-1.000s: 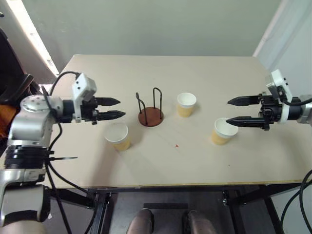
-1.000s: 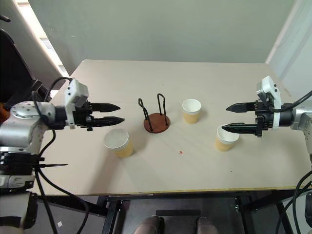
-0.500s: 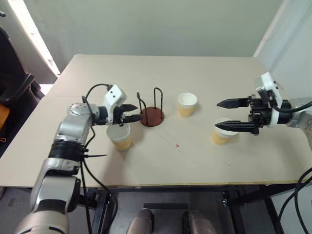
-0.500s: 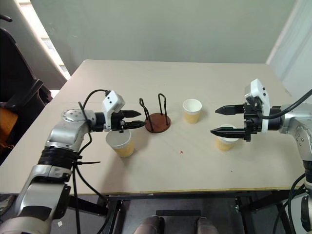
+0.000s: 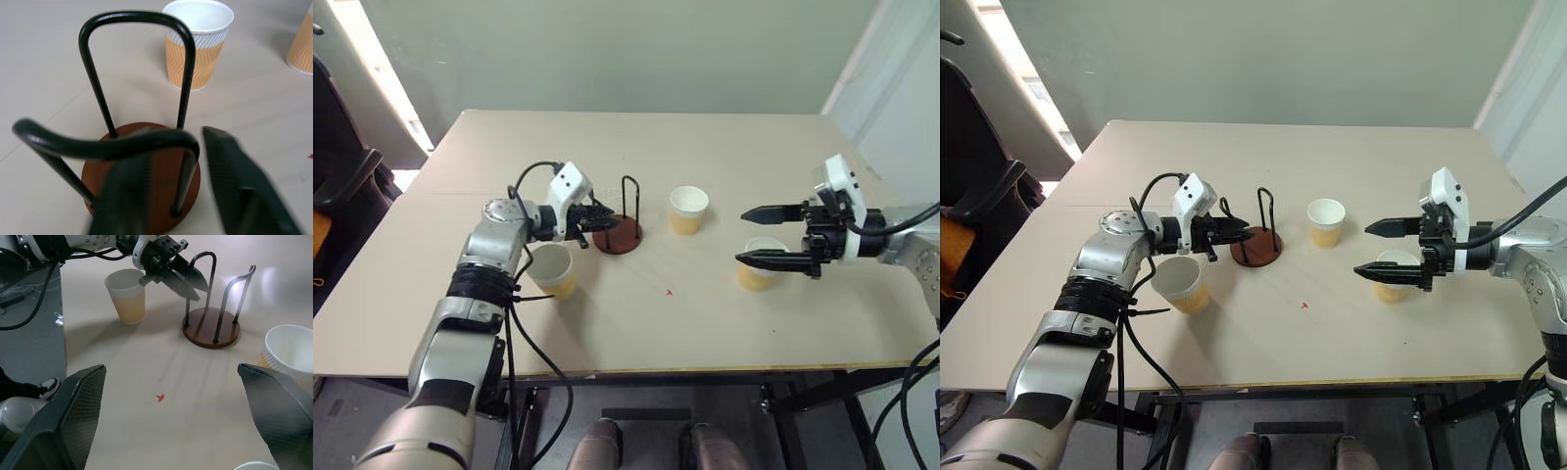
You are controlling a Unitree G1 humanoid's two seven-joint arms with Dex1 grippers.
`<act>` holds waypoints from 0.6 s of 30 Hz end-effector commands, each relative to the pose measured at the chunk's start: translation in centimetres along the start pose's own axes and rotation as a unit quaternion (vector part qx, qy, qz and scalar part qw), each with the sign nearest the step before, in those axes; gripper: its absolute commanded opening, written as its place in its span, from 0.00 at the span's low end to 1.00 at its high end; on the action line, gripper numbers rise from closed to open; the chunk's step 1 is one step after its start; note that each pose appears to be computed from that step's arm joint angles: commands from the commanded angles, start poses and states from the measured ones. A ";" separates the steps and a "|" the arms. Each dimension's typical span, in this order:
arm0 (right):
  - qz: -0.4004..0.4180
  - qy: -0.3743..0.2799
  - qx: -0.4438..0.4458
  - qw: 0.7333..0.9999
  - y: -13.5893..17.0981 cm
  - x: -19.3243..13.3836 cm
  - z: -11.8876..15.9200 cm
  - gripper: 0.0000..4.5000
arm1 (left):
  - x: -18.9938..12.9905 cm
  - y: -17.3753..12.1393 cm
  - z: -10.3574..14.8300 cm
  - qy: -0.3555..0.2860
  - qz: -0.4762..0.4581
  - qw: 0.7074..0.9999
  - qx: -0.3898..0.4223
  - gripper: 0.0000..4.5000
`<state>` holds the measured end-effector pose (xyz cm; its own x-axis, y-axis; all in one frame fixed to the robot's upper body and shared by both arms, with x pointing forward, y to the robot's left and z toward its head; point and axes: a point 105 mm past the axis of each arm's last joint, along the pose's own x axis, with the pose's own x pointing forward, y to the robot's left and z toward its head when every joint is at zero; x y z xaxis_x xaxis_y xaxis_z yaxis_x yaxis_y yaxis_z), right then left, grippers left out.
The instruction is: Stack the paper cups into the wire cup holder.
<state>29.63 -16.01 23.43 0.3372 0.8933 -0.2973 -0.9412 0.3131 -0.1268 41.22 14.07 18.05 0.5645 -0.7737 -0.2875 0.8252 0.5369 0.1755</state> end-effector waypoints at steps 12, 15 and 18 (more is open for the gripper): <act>0.024 0.027 -0.033 0.999 0.6 -0.4 0.4 1.00 | 1.5 -7.7 6.1 -0.037 -0.164 0.981 0.094 0.00; 0.026 0.048 -0.033 0.998 0.7 -0.2 -0.4 1.00 | 1.9 -10.5 5.7 -0.029 -0.200 0.974 0.102 0.00; 0.026 0.079 -0.037 0.996 0.9 -0.2 -1.5 1.00 | 2.4 -11.8 4.8 -0.013 -0.205 0.973 0.104 0.00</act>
<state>29.09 -16.48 21.50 0.2894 0.8551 -0.4301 -0.9572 0.2605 -0.1262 33.38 4.64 18.86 0.1798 -0.9140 -0.3637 0.9739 0.1134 0.1965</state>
